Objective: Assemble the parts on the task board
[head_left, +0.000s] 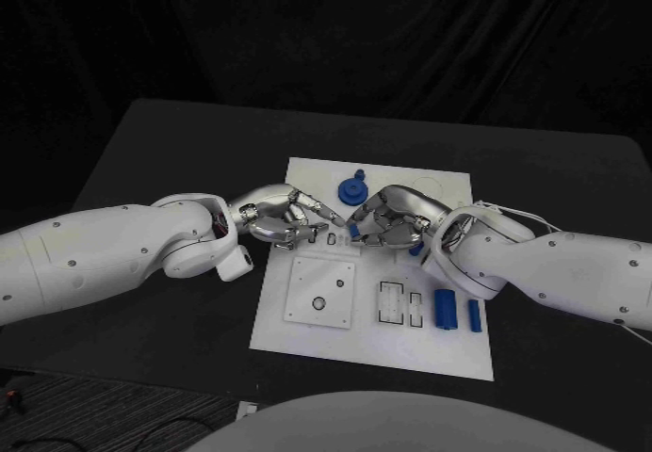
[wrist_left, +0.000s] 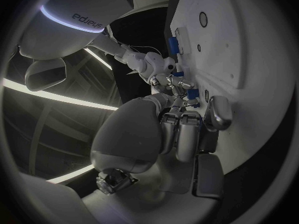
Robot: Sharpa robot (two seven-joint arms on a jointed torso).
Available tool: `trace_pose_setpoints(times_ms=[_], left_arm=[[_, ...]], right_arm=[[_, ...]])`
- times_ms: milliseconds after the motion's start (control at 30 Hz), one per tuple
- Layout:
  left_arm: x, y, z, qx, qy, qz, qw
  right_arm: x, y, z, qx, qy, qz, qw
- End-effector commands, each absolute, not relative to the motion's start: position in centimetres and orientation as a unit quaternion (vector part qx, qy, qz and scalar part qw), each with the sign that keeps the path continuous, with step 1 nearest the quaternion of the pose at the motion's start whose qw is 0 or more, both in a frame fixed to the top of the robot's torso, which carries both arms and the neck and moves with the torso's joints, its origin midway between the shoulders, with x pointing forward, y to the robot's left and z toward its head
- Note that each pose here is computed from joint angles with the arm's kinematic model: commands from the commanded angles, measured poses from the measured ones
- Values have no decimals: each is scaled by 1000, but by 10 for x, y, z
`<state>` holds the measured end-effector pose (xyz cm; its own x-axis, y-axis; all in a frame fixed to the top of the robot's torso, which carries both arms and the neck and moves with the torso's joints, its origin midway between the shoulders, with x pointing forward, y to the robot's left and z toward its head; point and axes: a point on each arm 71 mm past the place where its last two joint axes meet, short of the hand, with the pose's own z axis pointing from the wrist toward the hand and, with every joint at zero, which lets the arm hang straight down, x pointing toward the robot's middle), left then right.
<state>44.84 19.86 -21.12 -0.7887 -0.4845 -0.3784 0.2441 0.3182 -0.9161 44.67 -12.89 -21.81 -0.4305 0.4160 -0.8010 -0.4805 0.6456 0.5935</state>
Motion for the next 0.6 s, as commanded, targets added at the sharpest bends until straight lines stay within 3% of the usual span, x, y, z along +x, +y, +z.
trace_pose_setpoints(times_ms=[33,600], left_arm=[[448,197,-211,-80,745,-585,310],[448,198,-212,-81,748,-582,308]], right_arm=[[446,-131,-223,-23,747,408,524],[446,-132,-222,-25,743,412,526]])
